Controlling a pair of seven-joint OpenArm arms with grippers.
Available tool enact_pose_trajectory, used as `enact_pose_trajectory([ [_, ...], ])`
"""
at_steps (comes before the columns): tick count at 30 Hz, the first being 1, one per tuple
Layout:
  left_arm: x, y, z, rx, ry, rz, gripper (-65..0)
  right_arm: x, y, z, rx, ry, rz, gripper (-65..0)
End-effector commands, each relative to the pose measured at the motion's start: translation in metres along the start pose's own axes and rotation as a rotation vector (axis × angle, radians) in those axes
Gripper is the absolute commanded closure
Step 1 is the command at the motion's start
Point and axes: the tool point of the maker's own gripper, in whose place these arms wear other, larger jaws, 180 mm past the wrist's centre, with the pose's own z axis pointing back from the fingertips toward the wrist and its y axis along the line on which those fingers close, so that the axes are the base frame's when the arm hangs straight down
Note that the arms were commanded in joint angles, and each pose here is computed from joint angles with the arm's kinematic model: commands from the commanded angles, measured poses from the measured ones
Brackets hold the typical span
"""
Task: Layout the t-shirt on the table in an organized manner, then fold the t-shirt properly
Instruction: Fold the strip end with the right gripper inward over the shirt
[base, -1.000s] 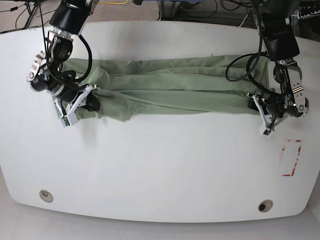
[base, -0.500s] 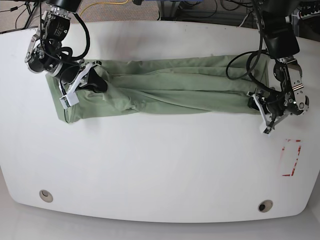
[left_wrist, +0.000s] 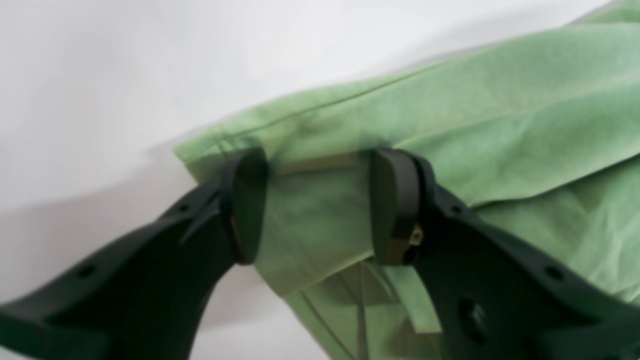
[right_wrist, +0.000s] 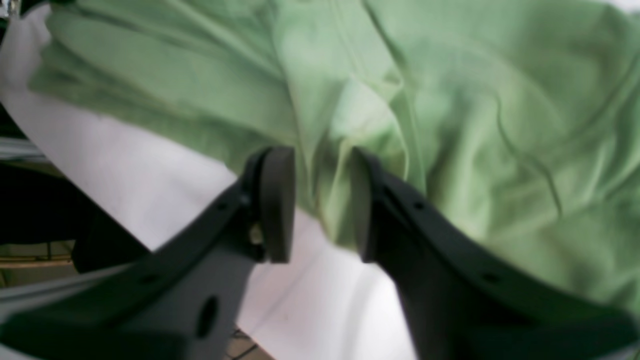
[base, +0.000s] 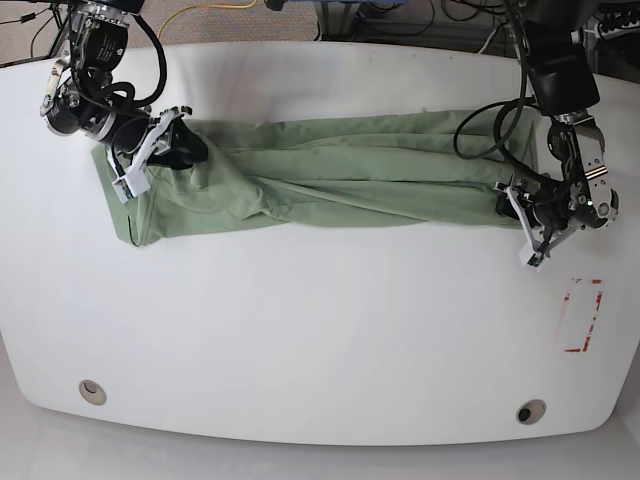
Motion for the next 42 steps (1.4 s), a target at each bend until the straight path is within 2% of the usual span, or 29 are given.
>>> enact_pose_trajectory([
  [1, -0.010, 0.004, 0.001, 0.012, 0.049, -0.005, -31.2, 0.009, 0.001, 0.006, 0.002, -0.036, 0.020, -27.3],
  [5, -0.009, 0.004, 0.002, 0.012, 0.048, -0.006, -31.2, 0.007, 0.002, 0.006, 0.006, -0.033, 0.016, -31.4],
  [16, 0.005, 0.007, 0.006, 0.019, 0.019, -0.009, -31.2, 0.033, 0.006, -0.002, 0.016, -0.100, 0.036, -31.5],
  [22, 0.014, 0.001, 0.007, -0.012, -0.018, 0.002, -31.2, 0.050, 0.012, -0.005, 0.037, -0.148, 0.044, -31.1],
  [25, 0.015, 0.000, 0.007, -0.021, -0.027, 0.005, -31.2, 0.052, 0.018, -0.010, 0.054, -0.166, 0.029, -28.7],
  [29, 0.015, 0.000, 0.007, -0.021, -0.027, 0.005, -31.2, 0.059, 0.025, -0.016, 0.075, -0.191, 0.022, -21.4],
  [33, 0.014, -0.001, 0.007, -0.022, -0.024, 0.006, -31.2, 0.056, 0.034, -0.026, 0.099, -0.171, 0.023, -17.6],
  [37, 0.012, -0.001, 0.006, -0.023, -0.021, 0.007, -31.2, 0.041, 0.027, -0.038, 0.071, -0.099, 0.021, -16.5],
  [42, 0.012, -0.001, 0.006, -0.022, -0.022, 0.008, -31.2, 0.025, 0.010, -0.043, 0.014, -0.058, -0.002, -16.5],
])
